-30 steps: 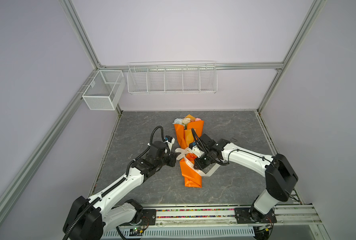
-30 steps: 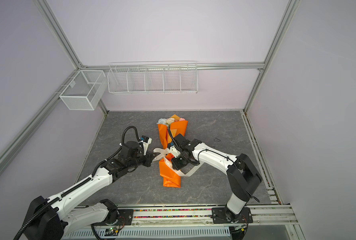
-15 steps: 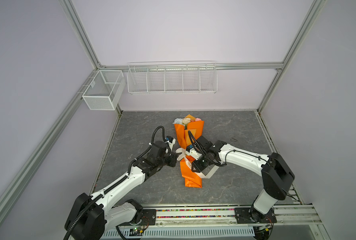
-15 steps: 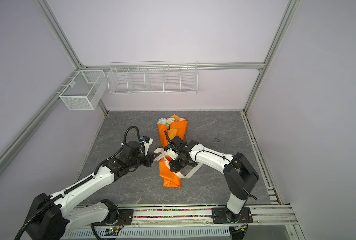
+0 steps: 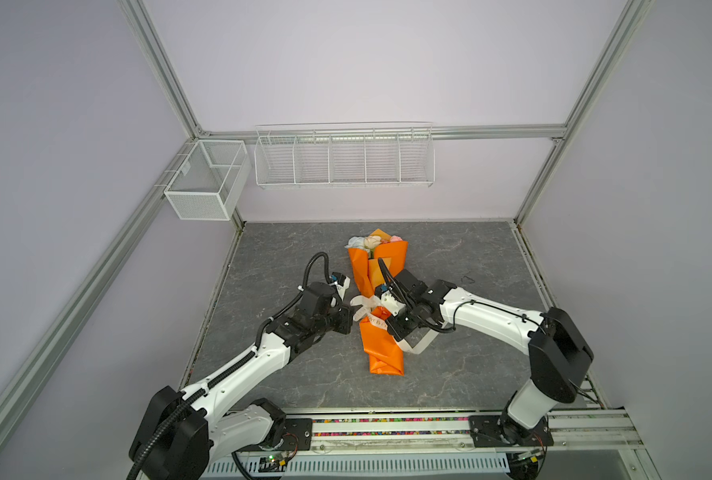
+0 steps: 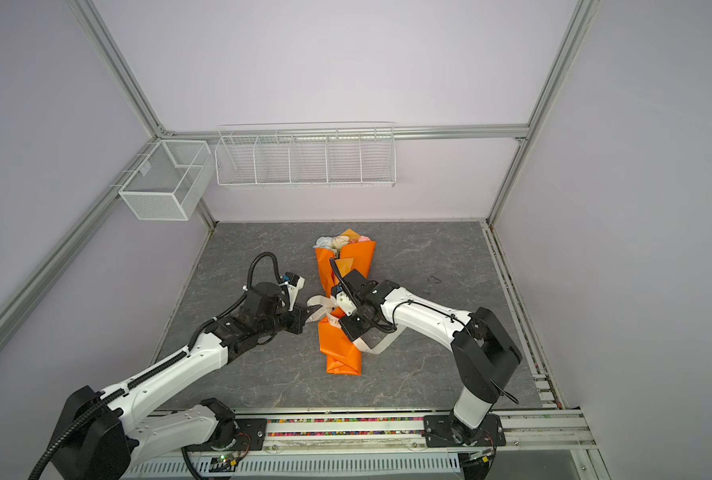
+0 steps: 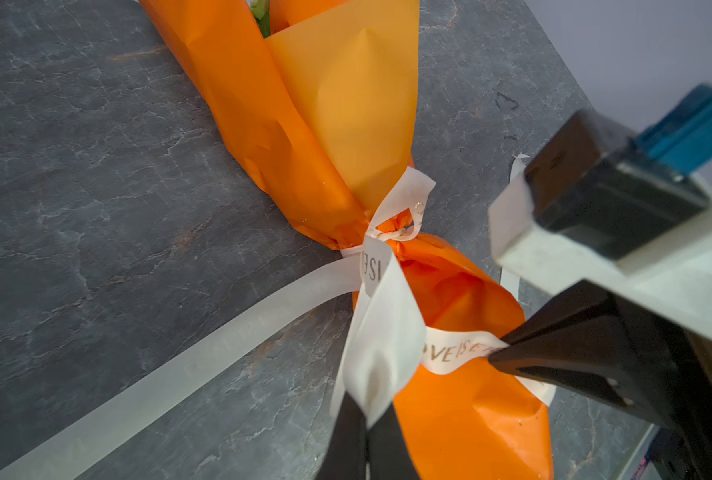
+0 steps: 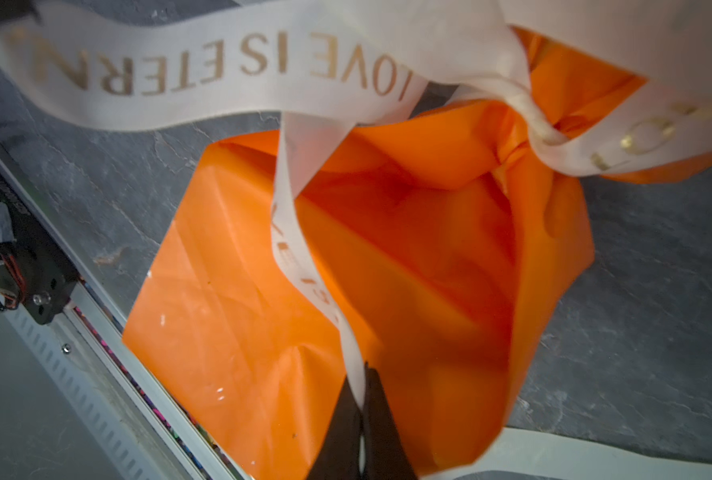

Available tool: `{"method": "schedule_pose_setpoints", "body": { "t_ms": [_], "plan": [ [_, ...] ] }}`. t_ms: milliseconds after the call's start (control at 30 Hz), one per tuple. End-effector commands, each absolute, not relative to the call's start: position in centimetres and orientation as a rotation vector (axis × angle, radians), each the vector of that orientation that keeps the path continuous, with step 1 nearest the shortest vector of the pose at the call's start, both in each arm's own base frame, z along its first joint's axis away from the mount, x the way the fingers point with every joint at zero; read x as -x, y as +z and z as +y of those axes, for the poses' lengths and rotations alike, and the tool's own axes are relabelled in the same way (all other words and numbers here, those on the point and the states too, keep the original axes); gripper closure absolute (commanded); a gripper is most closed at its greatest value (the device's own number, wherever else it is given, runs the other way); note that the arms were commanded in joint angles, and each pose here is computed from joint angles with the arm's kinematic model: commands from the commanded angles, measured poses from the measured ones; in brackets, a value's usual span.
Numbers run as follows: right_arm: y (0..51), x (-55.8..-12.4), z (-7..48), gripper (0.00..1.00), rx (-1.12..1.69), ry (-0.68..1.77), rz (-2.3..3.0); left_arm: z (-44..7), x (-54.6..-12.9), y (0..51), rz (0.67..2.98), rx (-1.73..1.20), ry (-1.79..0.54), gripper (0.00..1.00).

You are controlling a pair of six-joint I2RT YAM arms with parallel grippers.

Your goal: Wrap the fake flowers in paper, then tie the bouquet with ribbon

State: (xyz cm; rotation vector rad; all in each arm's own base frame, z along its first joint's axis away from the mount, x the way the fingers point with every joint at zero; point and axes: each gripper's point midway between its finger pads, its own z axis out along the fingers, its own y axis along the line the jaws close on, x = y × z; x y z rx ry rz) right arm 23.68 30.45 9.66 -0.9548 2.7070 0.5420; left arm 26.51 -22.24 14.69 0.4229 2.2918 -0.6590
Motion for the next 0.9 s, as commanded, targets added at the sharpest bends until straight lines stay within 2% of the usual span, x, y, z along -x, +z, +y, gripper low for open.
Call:
{"method": "schedule_pose_setpoints", "body": {
  "t_ms": [0,267,400,567,700,733,767,800,867],
  "plan": [
    [11.1,-25.5,30.3,0.93,0.781,0.587,2.729,-20.4,-26.4,13.4,2.340,-0.343,-0.574,1.00],
    [11.3,-27.7,29.7,0.93,0.614,0.568,2.778,-18.9,-25.8,11.3,2.392,-0.253,-0.526,1.00],
    [11.0,-27.7,30.5,0.92,0.645,0.596,2.805,-19.0,-25.3,10.3,2.412,-0.250,-0.549,1.00],
    [9.8,-27.6,30.3,0.92,0.627,0.558,2.857,-17.6,-25.2,9.1,2.451,-0.216,-0.454,1.00],
    [10.0,-27.0,31.0,0.90,0.648,0.622,2.872,-17.0,-24.8,8.2,2.480,-0.216,-0.417,1.00],
    [9.8,-26.9,30.9,0.90,0.647,0.616,2.879,-16.9,-24.8,8.2,2.485,-0.213,-0.407,0.91],
    [9.7,-26.9,30.8,0.90,0.646,0.610,2.885,-16.8,-24.8,8.3,2.489,-0.211,-0.401,0.75],
    [9.6,-26.8,30.7,0.90,0.643,0.600,2.892,-16.8,-24.7,9.0,2.495,-0.211,-0.404,0.64],
    [9.6,-26.6,30.6,0.90,0.642,0.598,2.891,-17.3,-24.7,11.1,2.452,-0.218,-0.454,0.57]
  ]
}}
